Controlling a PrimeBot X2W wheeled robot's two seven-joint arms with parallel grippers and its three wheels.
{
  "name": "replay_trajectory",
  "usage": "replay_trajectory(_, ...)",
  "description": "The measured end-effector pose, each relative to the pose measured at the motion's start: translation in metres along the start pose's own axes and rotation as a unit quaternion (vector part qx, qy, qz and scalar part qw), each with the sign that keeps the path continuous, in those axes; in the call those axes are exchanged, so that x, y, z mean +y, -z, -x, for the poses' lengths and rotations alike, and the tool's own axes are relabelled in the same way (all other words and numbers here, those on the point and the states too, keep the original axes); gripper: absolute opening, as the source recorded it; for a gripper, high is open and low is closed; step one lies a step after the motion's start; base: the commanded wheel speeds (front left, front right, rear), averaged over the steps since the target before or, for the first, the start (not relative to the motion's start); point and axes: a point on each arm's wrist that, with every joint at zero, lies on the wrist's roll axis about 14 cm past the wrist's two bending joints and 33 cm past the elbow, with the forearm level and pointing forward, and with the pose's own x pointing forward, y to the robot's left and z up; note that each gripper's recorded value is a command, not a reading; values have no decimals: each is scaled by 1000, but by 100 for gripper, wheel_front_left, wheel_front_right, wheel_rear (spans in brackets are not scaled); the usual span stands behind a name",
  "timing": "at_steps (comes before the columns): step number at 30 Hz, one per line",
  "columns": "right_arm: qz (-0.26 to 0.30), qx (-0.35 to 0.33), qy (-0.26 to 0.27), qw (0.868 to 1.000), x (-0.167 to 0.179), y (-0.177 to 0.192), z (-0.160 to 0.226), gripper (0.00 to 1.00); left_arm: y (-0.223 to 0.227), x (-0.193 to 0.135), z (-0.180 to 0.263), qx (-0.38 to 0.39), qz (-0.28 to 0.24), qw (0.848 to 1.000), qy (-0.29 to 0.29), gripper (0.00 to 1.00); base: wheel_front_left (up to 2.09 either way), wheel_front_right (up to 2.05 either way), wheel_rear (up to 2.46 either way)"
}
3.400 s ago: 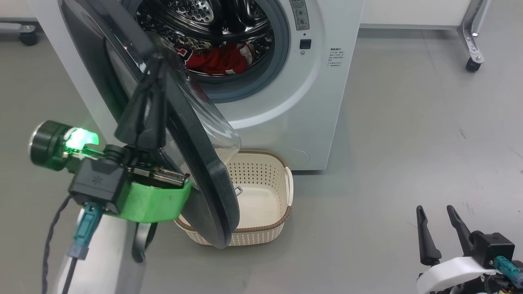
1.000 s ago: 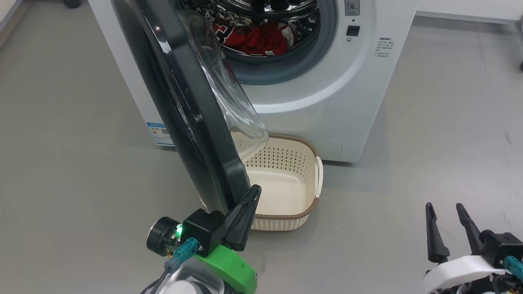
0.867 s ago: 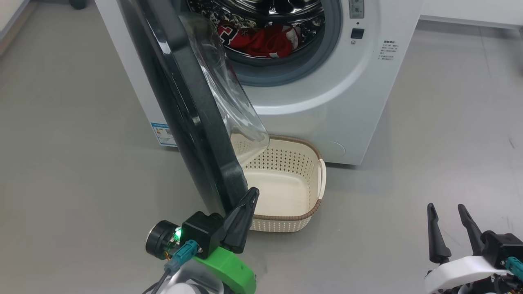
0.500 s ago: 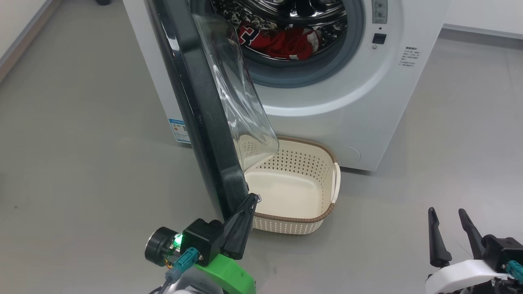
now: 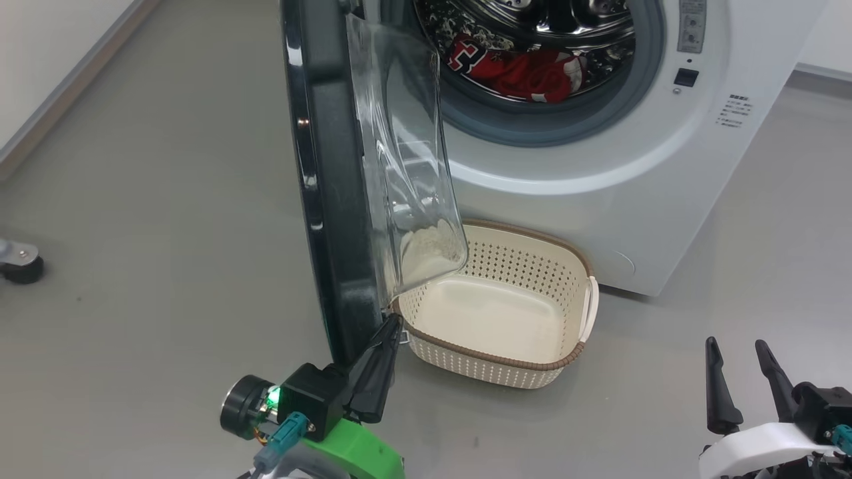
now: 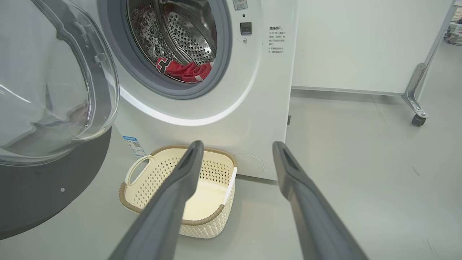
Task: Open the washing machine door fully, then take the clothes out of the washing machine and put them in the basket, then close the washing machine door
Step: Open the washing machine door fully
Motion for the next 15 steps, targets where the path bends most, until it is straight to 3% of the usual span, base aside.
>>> replay_trajectory(7, 4, 7, -22, 1000, 13, 4, -9, 100, -9, 28, 9, -18, -7, 999, -48, 0, 0, 0, 0)
replay_trajectory(9, 8, 12, -45, 999, 27, 7, -17, 100, -14, 54, 20, -28, -12, 995, -92, 0, 0, 0, 0)
replay_trajectory(15, 12, 17, -71, 997, 41, 11, -21, 100, -21, 94, 34, -38, -28, 987, -151, 0, 0, 0, 0)
